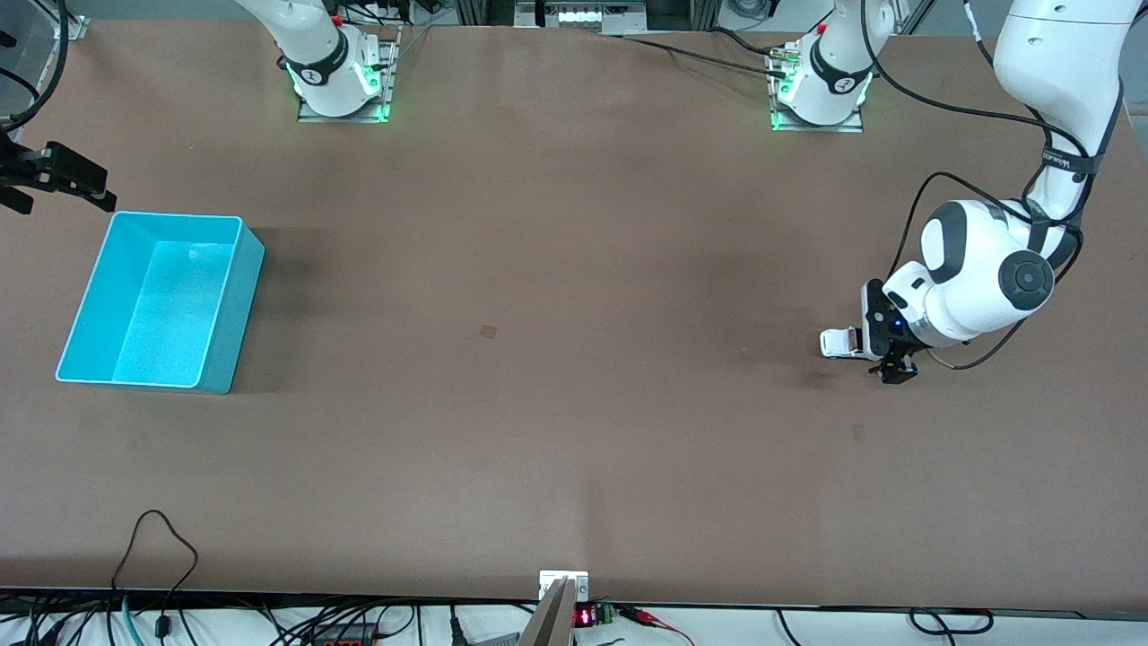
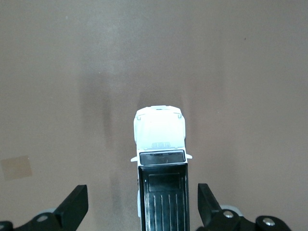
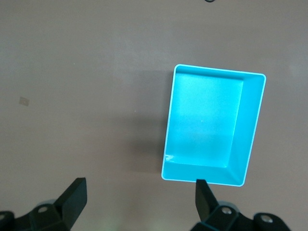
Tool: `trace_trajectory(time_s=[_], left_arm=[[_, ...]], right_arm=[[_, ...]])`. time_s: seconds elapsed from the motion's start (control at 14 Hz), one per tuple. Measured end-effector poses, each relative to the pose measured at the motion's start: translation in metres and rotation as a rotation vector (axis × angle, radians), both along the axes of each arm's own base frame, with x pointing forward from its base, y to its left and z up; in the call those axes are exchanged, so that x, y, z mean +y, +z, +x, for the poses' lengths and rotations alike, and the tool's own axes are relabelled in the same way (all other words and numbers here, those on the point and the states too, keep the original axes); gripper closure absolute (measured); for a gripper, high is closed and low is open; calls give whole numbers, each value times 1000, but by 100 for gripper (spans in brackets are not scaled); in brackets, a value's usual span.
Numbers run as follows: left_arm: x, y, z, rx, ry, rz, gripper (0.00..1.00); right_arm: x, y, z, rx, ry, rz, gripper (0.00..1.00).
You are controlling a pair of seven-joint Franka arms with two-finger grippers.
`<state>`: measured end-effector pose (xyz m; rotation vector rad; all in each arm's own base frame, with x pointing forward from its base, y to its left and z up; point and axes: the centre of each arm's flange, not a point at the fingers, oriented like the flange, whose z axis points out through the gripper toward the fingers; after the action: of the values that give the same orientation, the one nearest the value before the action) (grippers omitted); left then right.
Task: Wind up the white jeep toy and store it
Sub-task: 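Lower the left gripper and grasp the white jeep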
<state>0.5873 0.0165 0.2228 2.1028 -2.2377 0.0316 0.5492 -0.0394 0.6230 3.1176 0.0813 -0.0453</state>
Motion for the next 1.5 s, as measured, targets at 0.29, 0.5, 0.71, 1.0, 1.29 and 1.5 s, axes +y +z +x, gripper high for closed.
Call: trace_trajectory(time_s=[0.29,0.5,0.71,1.0,1.29,1.5], left_arm=[[12,-14,-14,12,9,-1,0],[19,-22,-22,24,12,-2,0],[18,-24,-24,28,8,-3,0],[17,-22,-22,10,0,-3,7],[17,-20,-20,-15,-16,-1,14],[17,-20,-20,-17,-18,-1,25]], right_arm=[[0,-1,0,2,0,0,0],[0,-1,0,2,0,0,0],[0,-1,1,3,0,0,0],[0,-2,1,3,0,0,0],[1,-2,1,4,1,0,0],[1,-2,0,10,1,0,0]])
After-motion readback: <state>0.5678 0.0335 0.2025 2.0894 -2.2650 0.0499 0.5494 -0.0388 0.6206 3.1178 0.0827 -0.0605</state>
